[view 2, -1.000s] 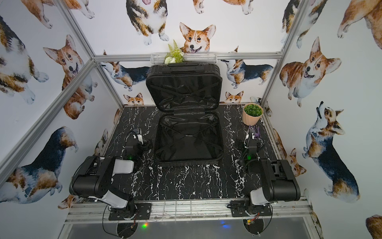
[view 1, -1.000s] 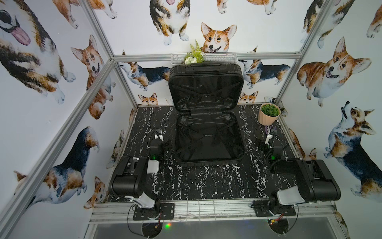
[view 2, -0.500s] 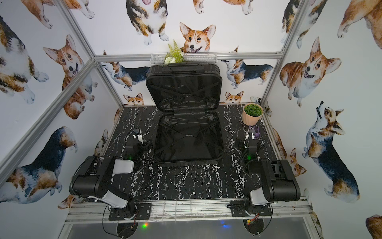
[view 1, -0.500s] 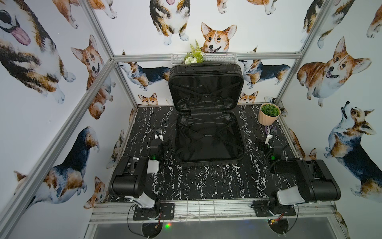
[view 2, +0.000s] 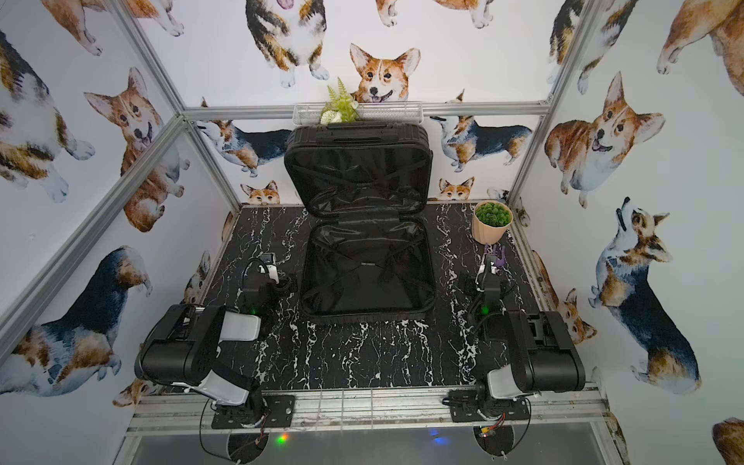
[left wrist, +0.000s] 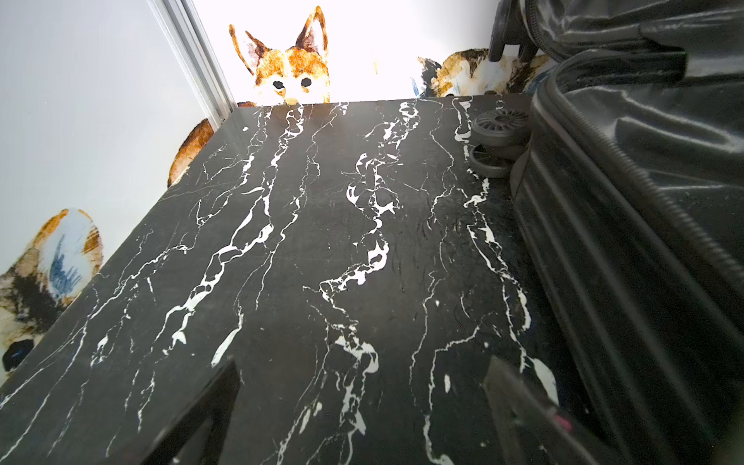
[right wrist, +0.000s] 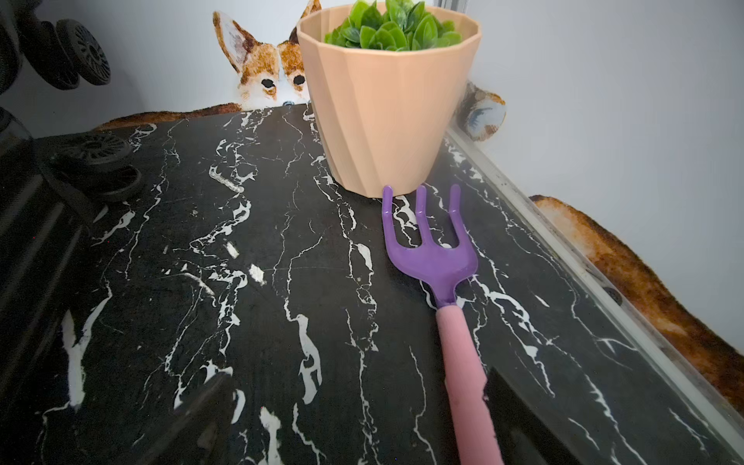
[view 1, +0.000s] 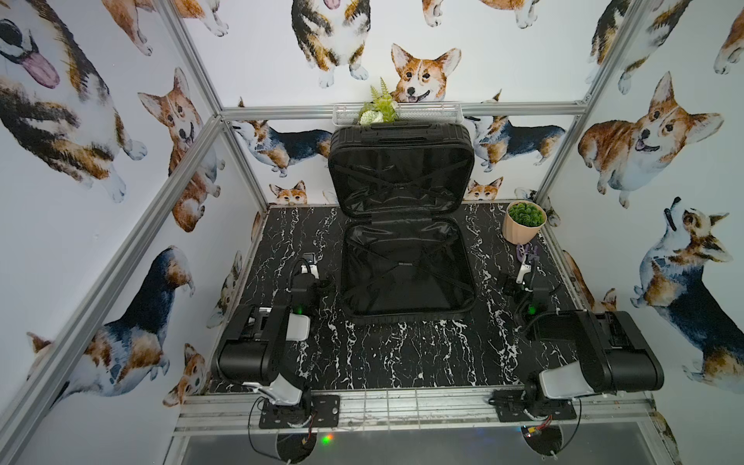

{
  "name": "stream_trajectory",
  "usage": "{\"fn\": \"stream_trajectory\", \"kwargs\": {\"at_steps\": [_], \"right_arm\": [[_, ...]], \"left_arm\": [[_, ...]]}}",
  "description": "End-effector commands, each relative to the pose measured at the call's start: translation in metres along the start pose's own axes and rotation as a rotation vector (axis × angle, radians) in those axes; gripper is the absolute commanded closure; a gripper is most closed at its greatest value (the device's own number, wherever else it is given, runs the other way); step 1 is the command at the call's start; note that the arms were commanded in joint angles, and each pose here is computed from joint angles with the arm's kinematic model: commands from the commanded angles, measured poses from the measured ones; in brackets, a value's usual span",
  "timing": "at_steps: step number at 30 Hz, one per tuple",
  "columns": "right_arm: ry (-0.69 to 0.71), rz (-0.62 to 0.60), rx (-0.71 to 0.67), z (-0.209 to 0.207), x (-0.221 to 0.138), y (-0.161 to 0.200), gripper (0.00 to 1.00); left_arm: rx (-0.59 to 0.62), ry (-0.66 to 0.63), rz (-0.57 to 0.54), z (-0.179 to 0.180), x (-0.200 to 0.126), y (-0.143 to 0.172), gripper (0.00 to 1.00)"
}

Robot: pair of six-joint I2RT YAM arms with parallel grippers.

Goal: Close the suitcase zippers
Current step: Close the suitcase at the center of the board.

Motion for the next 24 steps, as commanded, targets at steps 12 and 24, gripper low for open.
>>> {"fn": "stream_trajectory", "kwargs": {"at_steps": [12, 24], "right_arm": [[0.036, -0.033, 0.019, -0.005, -0.001, -0.015, 0.0], [-0.049, -0.111, 0.118, -0.019, -0.042, -0.101, 0.0]], "left_arm": [[-0.034, -0.047, -0.083, 0.004, -0.005, -0.014, 0.0], [-0.183, -0.084, 0.14, -0.01, -0.021, -0.074, 0.0]]}}
Point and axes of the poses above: each gripper's point midway between its finger pads, its own x axis out along the fingers, its own z axis along the line the jaws close on, y = z × x, the point moved 8 cm from there along -x, back along the fingers, and after that the axes turned 14 degrees about -x, right-handed, at the moved point
